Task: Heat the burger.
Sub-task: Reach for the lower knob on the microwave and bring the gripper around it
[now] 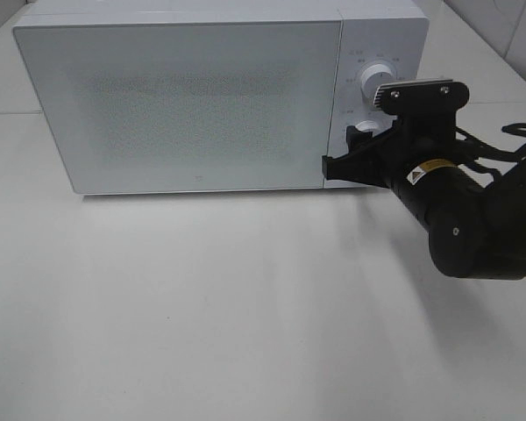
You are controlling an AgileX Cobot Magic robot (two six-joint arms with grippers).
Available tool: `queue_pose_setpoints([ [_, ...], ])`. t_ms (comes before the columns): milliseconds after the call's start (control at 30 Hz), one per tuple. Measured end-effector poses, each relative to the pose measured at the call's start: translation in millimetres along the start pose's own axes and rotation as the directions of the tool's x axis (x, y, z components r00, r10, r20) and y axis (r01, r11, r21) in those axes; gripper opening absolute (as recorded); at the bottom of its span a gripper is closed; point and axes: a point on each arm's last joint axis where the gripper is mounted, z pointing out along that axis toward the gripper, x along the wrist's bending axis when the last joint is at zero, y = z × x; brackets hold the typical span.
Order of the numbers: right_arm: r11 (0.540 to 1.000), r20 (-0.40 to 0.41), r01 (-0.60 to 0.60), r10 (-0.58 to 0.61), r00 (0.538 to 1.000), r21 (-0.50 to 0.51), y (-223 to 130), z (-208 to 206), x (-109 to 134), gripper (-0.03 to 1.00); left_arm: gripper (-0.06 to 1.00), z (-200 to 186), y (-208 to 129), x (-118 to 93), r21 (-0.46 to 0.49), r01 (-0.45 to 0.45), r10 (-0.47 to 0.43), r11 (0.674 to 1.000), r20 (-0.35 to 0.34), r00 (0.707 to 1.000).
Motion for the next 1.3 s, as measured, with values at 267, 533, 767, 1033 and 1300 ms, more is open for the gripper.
queue_pose_setpoints([
  [267,1.000,0.013,0.015,-0.014,1.000,-0.010,-11.9,3.6,0.2,0.57,0.00,0.0,0.0,0.0,0.000,0.000,0.000,1.000,0.000,1.000],
  [533,1.000,0.012,0.002,-0.001,1.000,-0.029,-5.5,11.3,3.1,0.57,0.00,0.0,0.0,0.0,0.000,0.000,0.000,1.000,0.000,1.000],
  [767,1.000,0.005,-0.007,0.007,1.000,-0.023,-0.6,18.1,6.1,0.57,0.00,0.0,0.0,0.0,0.000,0.000,0.000,1.000,0.000,1.000],
  [1033,1.000,0.023,0.002,-0.003,1.000,0.026,-16.5,22.6,3.0,0.57,0.00,0.0,0.0,0.0,0.000,0.000,0.000,1.000,0.000,1.000],
  [1300,1.000,0.043,0.004,-0.004,0.999,-0.004,-17.8,23.4,1.0,0.57,0.00,0.0,0.0,0.0,0.000,0.000,0.000,1.000,0.000,1.000],
])
